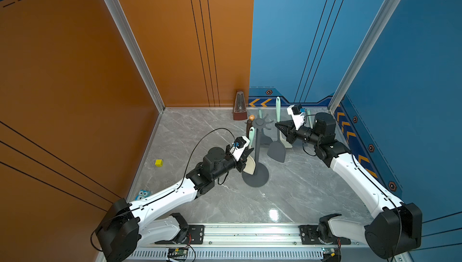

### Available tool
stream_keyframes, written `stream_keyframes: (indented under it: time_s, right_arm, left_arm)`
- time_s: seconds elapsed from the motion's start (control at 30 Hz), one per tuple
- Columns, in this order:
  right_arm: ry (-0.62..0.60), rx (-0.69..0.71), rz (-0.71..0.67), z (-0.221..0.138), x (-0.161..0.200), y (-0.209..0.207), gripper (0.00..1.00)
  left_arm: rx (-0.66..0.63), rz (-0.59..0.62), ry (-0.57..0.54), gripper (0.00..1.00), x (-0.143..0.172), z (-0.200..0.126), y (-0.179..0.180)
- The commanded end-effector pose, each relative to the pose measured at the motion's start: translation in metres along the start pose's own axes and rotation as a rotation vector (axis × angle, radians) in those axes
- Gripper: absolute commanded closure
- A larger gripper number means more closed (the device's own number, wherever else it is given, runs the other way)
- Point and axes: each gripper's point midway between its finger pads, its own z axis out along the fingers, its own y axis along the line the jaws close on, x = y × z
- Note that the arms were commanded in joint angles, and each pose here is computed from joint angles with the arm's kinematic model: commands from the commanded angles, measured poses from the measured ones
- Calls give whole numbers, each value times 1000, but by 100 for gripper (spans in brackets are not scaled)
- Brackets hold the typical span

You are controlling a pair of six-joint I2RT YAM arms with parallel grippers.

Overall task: Take the spatula off the kitchen utensil rack
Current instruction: Take off the spatula from the rack, then place the spatula at the center of the board.

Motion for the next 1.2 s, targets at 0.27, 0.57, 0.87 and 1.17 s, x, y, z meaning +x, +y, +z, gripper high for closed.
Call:
stream_keyframes:
  time_s: [0.27, 0.57, 0.87, 1.17]
  right_arm:
    - [115, -10, 105, -47, 4, -5, 100]
    - [147, -65, 291, -40, 11, 0, 100]
    - [281, -34, 473, -44, 57, 16, 100]
    - [401, 53, 631, -54, 124, 21, 100]
  left_arm:
    - [6, 9, -106, 90, -32, -5, -2]
    - [18, 22, -109, 89, -33, -6, -5]
    - [26, 47, -113, 89, -31, -10, -6]
    - [45, 49, -103, 89, -28, -8, -9]
